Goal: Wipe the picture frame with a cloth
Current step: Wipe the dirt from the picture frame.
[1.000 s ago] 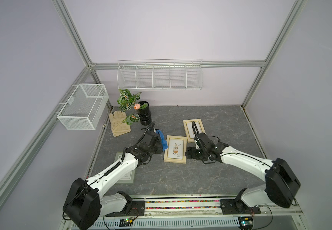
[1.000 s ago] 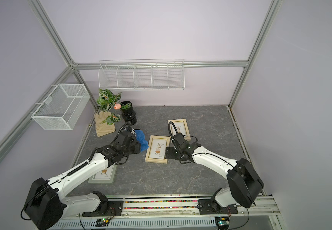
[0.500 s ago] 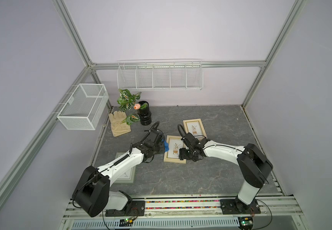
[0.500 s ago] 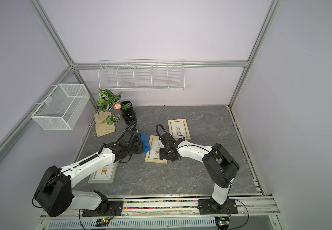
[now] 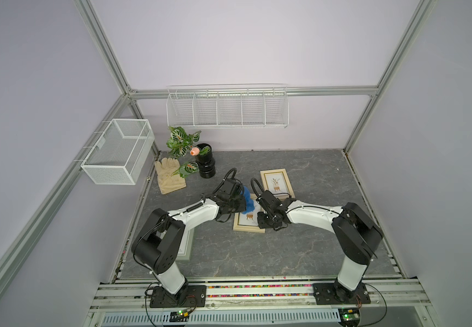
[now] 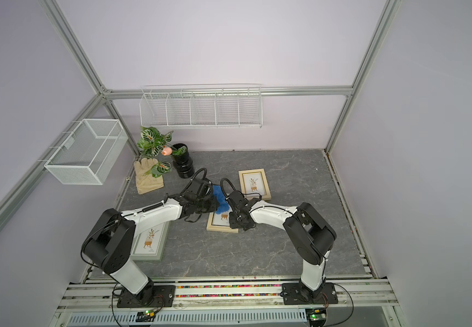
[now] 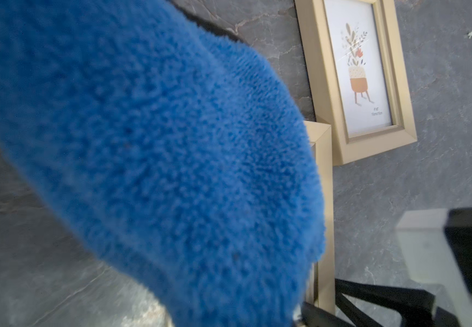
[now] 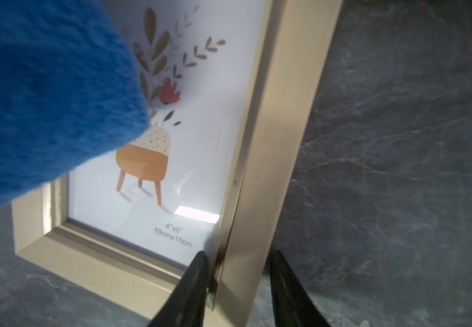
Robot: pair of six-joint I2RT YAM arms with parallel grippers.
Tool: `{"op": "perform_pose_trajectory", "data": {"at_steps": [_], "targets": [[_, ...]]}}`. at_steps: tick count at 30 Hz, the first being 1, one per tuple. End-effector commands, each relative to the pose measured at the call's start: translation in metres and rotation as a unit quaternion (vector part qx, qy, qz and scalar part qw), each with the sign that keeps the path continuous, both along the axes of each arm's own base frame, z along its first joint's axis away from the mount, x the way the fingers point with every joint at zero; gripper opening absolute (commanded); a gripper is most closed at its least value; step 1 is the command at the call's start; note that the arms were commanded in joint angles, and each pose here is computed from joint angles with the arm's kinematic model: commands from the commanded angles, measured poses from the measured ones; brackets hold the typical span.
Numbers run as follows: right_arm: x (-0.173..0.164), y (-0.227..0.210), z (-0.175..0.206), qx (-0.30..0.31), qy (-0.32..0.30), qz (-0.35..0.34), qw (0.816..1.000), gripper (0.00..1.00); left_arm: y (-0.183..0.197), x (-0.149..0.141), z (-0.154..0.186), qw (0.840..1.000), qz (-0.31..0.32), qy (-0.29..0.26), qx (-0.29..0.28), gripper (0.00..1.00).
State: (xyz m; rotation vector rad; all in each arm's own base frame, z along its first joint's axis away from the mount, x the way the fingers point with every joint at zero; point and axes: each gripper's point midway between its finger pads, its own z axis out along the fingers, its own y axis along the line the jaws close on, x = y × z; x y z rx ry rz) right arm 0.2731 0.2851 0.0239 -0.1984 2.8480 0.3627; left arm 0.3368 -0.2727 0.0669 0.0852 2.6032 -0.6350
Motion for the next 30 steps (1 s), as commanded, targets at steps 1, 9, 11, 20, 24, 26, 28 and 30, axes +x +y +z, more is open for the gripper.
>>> {"op": "perform_pose_trajectory", "data": {"at_steps": [1,9,11,20,24,26,28,30], "targets": [[-0.006,-0.008,-0.009,-0.027,0.000,0.011,1.000,0.35,-0.024,0.012,-0.006,0.999,-0.008,0.014,-0.036,0.00],[-0.006,0.009,0.002,-0.010,-0.019,0.039,0.999,0.30,-0.047,0.028,-0.030,0.998,0.001,0.043,-0.054,0.00],[-0.006,0.008,0.000,-0.014,-0.016,0.038,0.999,0.29,-0.034,0.035,-0.033,0.999,0.020,0.038,-0.034,0.00],[-0.007,-0.005,-0.006,-0.043,-0.019,0.033,0.998,0.25,0.021,0.045,-0.043,0.995,0.085,0.036,0.027,0.00],[-0.008,0.006,-0.007,-0.033,-0.015,0.044,0.998,0.25,-0.021,0.049,-0.037,0.998,0.062,0.032,0.001,0.00],[-0.009,0.009,-0.009,-0.029,-0.011,0.044,0.999,0.24,-0.036,0.052,-0.034,0.998,0.058,0.035,-0.018,0.00],[-0.010,0.005,-0.012,-0.036,-0.007,0.040,0.999,0.24,-0.033,0.056,-0.034,0.997,0.069,0.038,-0.023,0.00],[-0.010,-0.002,-0.014,-0.049,-0.007,0.031,0.998,0.24,-0.019,0.060,-0.035,0.996,0.083,0.038,-0.018,0.00]]}}
